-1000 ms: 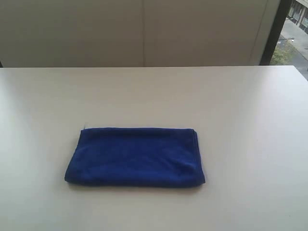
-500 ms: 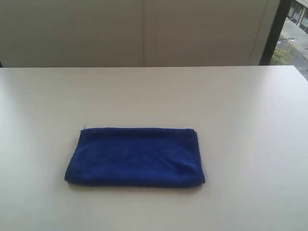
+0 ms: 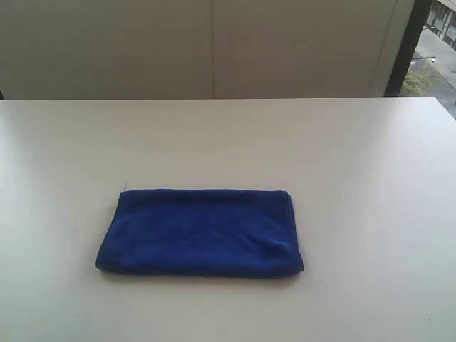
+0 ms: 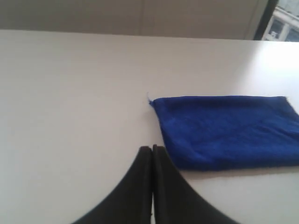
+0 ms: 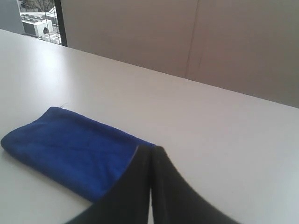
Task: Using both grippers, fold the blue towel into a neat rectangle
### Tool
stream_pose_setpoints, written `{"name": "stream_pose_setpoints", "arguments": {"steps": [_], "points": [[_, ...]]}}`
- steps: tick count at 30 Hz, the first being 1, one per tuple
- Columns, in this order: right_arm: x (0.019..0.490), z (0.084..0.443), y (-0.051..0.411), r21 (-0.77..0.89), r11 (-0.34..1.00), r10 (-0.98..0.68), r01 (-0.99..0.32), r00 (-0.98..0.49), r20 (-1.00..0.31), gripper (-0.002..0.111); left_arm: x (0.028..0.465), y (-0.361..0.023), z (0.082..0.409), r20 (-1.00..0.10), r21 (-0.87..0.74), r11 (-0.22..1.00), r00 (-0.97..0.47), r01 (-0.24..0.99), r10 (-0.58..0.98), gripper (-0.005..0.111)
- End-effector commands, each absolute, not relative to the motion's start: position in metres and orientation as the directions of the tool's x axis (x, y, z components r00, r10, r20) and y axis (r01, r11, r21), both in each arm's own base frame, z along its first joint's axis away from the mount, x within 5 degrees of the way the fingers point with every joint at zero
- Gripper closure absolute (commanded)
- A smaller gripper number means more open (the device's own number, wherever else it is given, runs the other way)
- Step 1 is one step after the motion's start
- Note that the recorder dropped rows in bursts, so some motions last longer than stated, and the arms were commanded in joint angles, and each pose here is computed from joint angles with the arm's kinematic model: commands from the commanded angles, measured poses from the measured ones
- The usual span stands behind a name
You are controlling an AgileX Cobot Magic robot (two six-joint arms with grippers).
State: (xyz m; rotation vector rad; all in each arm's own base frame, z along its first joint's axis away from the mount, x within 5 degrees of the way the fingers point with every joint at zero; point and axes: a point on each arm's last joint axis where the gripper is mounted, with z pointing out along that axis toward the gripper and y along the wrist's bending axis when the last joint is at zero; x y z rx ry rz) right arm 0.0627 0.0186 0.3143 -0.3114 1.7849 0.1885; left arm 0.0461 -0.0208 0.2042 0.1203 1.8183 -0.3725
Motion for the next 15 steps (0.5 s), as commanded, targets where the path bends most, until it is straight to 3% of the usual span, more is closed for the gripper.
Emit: {"name": "stream_pose_setpoints", "arguments": {"steps": [1, 7, 15], "points": [[0.063, 0.314, 0.018, -0.042, 0.952, -0.108, -0.302, -0.206, -0.973, 0.108, 0.048, -0.011, 0.197, -0.935, -0.210, 0.967, -0.317, 0.145, -0.156, 0.107], [0.063, 0.314, 0.018, -0.042, 0.952, -0.108, -0.302, -0.206, -0.973, 0.108, 0.052, -0.012, 0.171, -0.927, -0.217, 0.966, -0.338, 0.137, -0.160, 0.107], [0.063, 0.314, 0.018, -0.042, 0.952, -0.108, -0.302, -0.206, -0.973, 0.108, 0.052, -0.010, 0.171, -0.932, -0.204, 0.970, -0.329, 0.130, -0.152, 0.107]]}}
